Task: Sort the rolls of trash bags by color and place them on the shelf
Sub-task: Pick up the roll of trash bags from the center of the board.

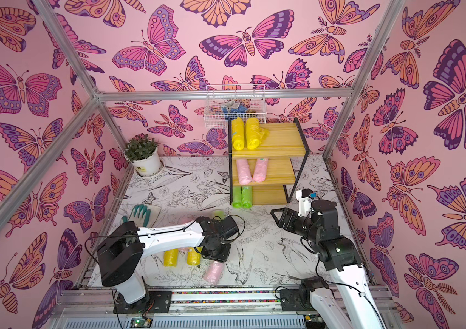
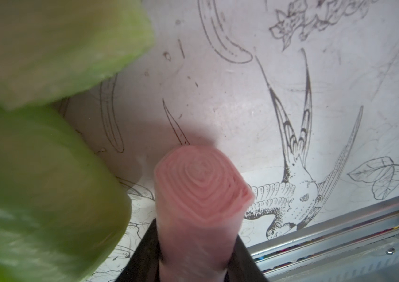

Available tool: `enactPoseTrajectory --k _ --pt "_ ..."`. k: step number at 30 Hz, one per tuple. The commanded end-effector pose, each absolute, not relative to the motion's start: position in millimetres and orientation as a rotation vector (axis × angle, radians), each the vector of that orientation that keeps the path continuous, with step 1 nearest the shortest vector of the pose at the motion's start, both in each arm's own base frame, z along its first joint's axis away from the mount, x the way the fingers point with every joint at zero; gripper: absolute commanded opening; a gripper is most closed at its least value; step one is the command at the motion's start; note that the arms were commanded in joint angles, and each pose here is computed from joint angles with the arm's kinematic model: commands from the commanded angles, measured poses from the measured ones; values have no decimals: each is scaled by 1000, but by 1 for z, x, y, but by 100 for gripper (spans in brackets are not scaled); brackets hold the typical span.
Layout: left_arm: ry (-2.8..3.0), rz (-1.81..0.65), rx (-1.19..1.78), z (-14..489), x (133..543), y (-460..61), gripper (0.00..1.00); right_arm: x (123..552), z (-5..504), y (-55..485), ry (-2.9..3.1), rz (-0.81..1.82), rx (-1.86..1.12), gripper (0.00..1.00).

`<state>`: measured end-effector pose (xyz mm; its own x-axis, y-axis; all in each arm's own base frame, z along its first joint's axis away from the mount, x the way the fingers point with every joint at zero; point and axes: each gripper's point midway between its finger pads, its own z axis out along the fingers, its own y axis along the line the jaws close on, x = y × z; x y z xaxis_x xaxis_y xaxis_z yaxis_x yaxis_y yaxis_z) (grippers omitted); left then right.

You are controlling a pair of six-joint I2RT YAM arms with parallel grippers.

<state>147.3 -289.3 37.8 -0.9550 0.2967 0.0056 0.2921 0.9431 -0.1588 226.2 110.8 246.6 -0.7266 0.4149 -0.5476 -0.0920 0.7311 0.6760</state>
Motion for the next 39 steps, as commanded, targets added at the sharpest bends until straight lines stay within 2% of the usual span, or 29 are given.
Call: enactPoseTrajectory --k 1,2,3,4,7,10,13,18,22,29,39 --pt "-3028 188 -463 22 141 -287 20 221 243 108 2242 880 245 68" --pt "-3034 191 -459 24 142 -288 16 220 243 106 2245 871 248 68" --pt "-3047 198 -448 27 143 -288 6 220 243 105 2246 860 252 68" --pt "-3064 207 -438 31 145 -288 0 219 244 103 2248 848 257 68" --pt "-3159 323 -374 58 156 -295 0 214 249 101 2251 823 234 67" --pt "-3261 580 -315 101 169 -309 0 208 258 101 2259 815 202 69" --pt "-3331 954 -236 157 182 -324 0 201 270 110 2269 879 150 74" --pt "-3289 1655 -87 248 194 -333 0 189 293 140 2258 1147 73 76" --pt "-3172 1995 0 286 195 -332 0 178 314 159 2194 1373 30 78" --pt "-2907 2324 145 308 197 -336 0 158 322 188 2169 1548 -127 85" --pt "-2708 2485 232 321 198 -340 0 142 282 219 2339 1474 -290 81"
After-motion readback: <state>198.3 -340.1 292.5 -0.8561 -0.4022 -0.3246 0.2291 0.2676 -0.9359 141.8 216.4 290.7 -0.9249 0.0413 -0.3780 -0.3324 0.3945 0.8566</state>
